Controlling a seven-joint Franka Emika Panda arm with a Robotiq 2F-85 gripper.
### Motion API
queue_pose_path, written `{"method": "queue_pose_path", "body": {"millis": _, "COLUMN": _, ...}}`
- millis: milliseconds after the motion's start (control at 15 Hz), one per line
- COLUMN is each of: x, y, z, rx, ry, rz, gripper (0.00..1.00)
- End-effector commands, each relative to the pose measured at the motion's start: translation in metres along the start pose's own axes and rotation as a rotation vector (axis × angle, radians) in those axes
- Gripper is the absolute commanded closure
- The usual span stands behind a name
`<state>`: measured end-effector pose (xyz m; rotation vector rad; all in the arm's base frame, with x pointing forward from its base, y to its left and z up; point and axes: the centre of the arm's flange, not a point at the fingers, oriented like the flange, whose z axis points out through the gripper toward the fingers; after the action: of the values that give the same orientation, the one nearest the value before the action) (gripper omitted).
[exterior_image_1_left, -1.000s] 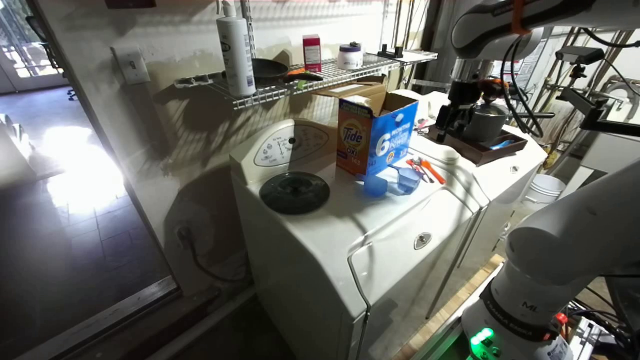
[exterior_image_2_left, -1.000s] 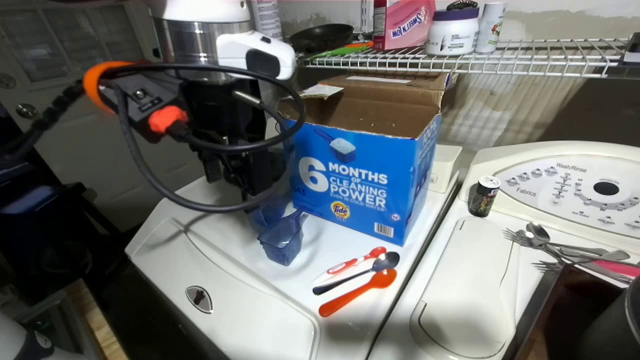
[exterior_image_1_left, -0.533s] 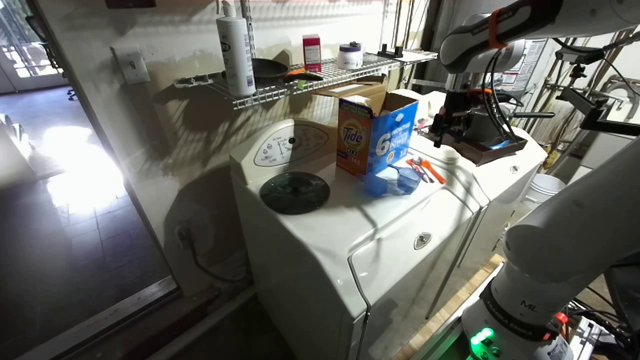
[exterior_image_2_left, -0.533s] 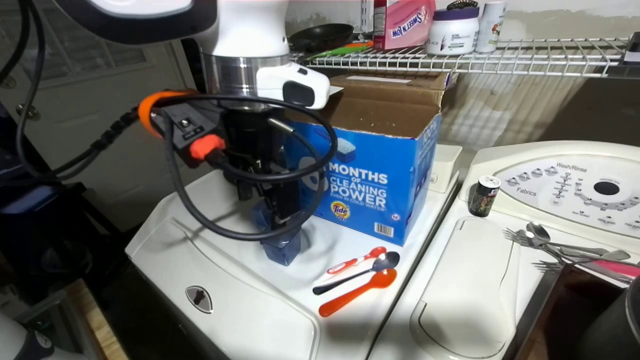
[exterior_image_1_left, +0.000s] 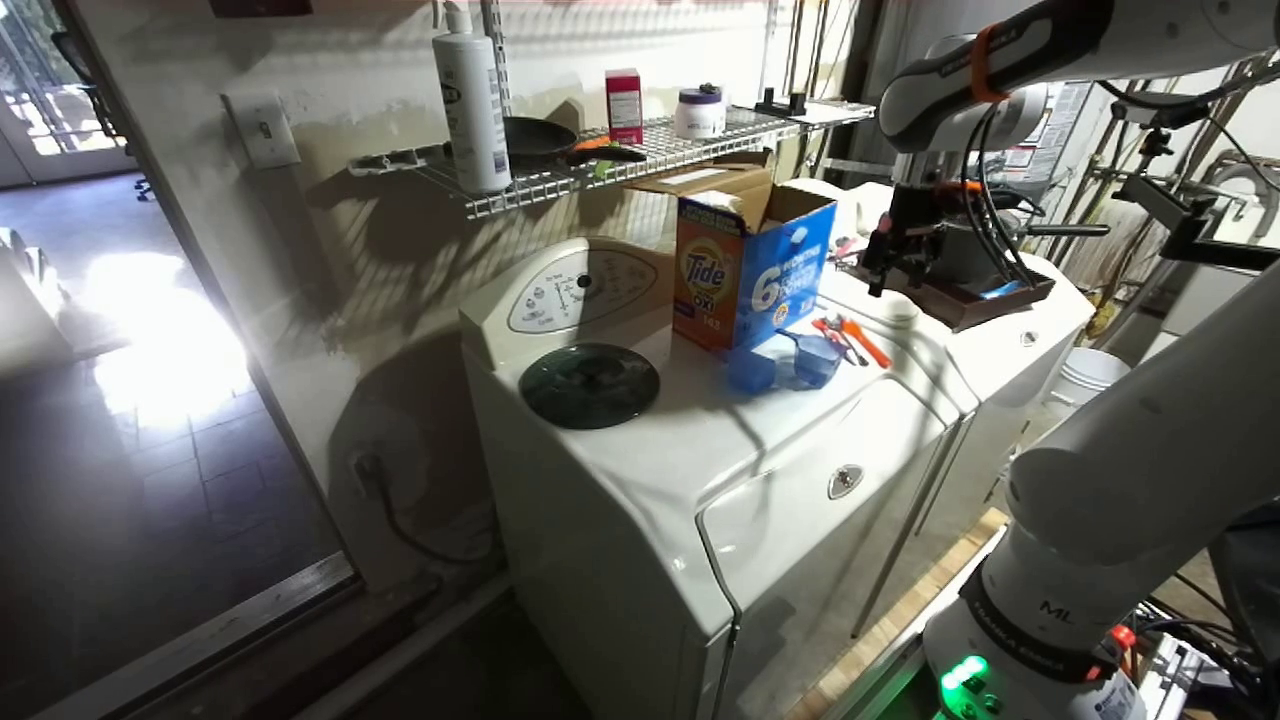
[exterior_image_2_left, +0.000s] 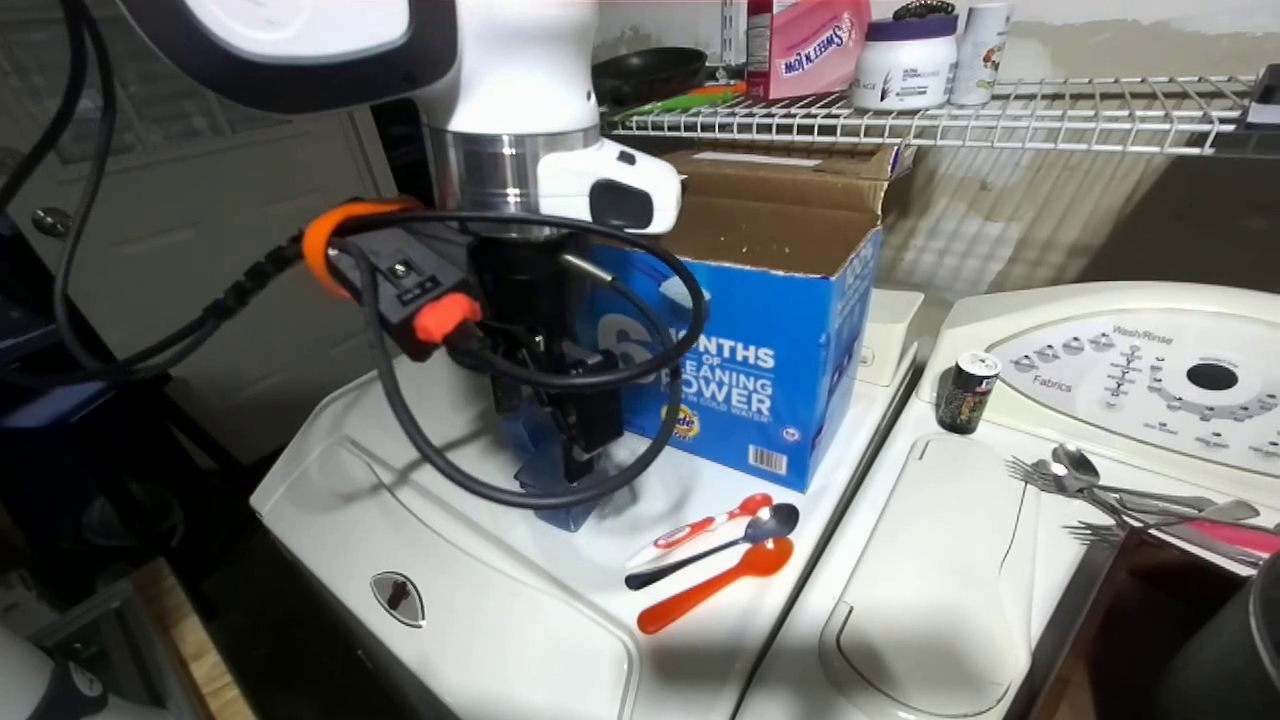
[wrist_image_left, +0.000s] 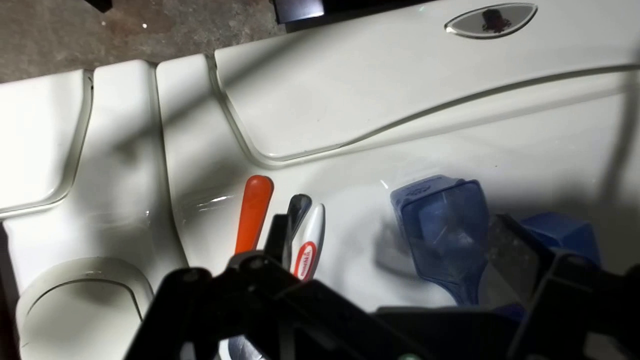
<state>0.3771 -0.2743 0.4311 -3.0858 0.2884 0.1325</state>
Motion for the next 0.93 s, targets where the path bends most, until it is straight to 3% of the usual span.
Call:
{"method": "queue_pose_path", "body": {"millis": 0, "x": 0.023, "y": 0.021, "z": 0.017, "rx": -0.032, "ry": 0.036, "rz": 0.021, "gripper": 0.0}}
{"method": "queue_pose_path", "body": {"millis": 533, "x": 0.07, "y": 0.045, "z": 0.069, "rx": 0.016, "ry": 0.159, "rz": 0.124, "gripper": 0.0}}
{"method": "queue_pose_path", "body": {"millis": 867, "x": 0.088, "y": 0.047, "z": 0.09, "rx": 0.065, "ry": 0.152, "rz": 0.167, "gripper": 0.0}}
